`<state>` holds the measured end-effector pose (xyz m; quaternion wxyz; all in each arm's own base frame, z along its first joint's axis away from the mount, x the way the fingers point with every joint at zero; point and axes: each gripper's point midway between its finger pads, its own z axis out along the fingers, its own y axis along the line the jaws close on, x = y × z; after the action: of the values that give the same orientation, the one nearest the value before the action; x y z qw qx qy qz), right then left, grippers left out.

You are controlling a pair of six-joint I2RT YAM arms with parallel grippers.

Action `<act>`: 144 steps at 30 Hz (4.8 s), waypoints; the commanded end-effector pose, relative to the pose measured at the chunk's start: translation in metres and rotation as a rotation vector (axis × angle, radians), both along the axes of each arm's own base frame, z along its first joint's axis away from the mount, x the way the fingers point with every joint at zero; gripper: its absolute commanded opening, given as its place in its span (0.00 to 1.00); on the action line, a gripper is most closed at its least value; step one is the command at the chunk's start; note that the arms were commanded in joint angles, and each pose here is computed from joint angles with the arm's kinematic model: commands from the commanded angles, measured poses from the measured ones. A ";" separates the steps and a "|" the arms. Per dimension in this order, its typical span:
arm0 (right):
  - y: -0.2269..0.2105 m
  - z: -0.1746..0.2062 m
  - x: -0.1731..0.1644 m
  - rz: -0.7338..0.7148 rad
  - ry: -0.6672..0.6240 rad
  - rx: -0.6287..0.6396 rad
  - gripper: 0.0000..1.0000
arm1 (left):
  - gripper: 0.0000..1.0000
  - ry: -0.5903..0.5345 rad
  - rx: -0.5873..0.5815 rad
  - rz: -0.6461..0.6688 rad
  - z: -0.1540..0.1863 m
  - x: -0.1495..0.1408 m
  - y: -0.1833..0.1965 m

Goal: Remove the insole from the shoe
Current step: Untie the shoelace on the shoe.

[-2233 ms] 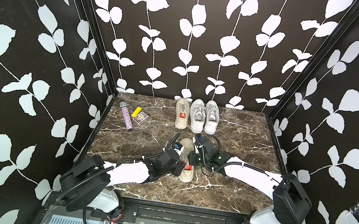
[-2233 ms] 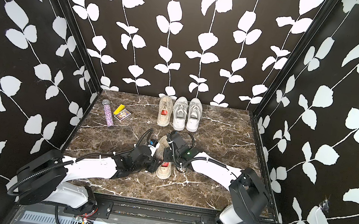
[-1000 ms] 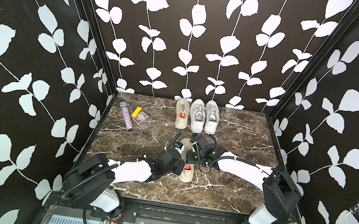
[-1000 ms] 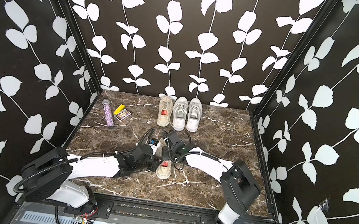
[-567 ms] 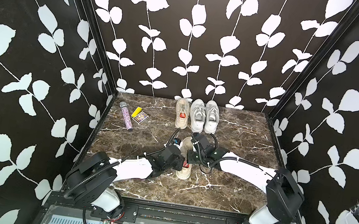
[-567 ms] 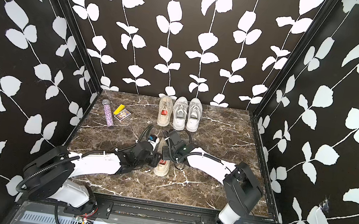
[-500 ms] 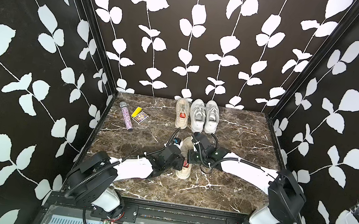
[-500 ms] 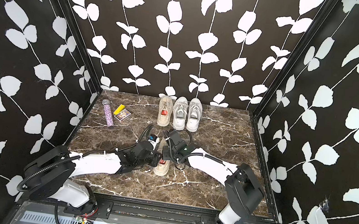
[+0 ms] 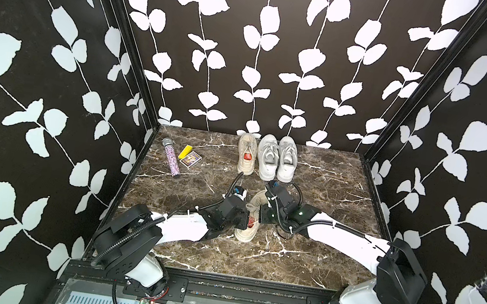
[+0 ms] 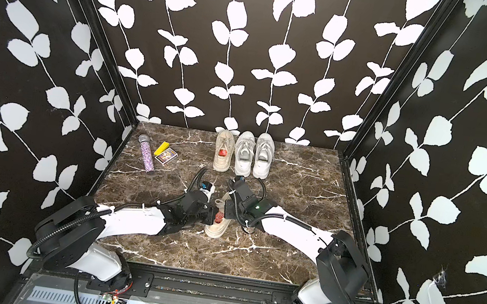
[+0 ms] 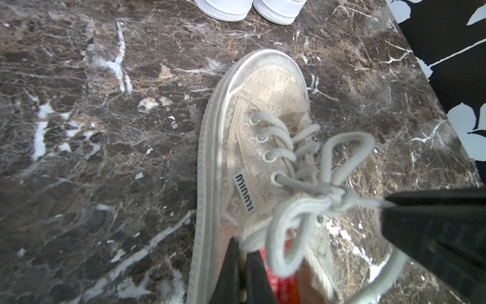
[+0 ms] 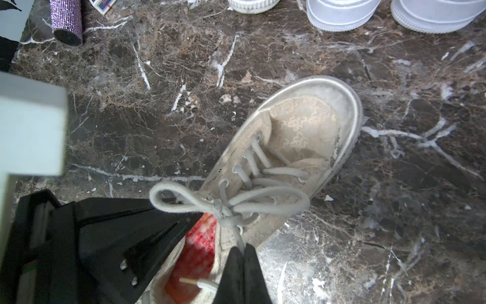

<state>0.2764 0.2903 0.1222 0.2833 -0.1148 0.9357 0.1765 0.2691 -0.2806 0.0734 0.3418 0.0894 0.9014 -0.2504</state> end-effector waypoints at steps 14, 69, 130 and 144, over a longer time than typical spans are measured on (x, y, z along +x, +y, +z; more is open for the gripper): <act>-0.064 0.011 0.004 -0.178 -0.082 -0.088 0.00 | 0.00 0.002 0.024 0.133 -0.004 0.012 0.029; -0.045 0.024 0.026 0.015 -0.088 -0.099 0.71 | 0.34 -0.075 -0.018 -0.067 0.022 -0.020 -0.004; -0.045 -0.020 0.127 -0.238 -0.207 -0.296 0.81 | 0.14 0.020 0.034 -0.178 -0.008 -0.029 -0.022; -0.045 0.008 0.178 -0.272 -0.217 -0.253 0.88 | 0.12 0.002 0.005 -0.192 0.004 -0.032 -0.022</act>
<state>0.4481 0.2475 0.1207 0.3835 -0.0450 0.9224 0.0060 0.2432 -0.3021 0.0660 0.3115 0.1683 0.8974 -0.2632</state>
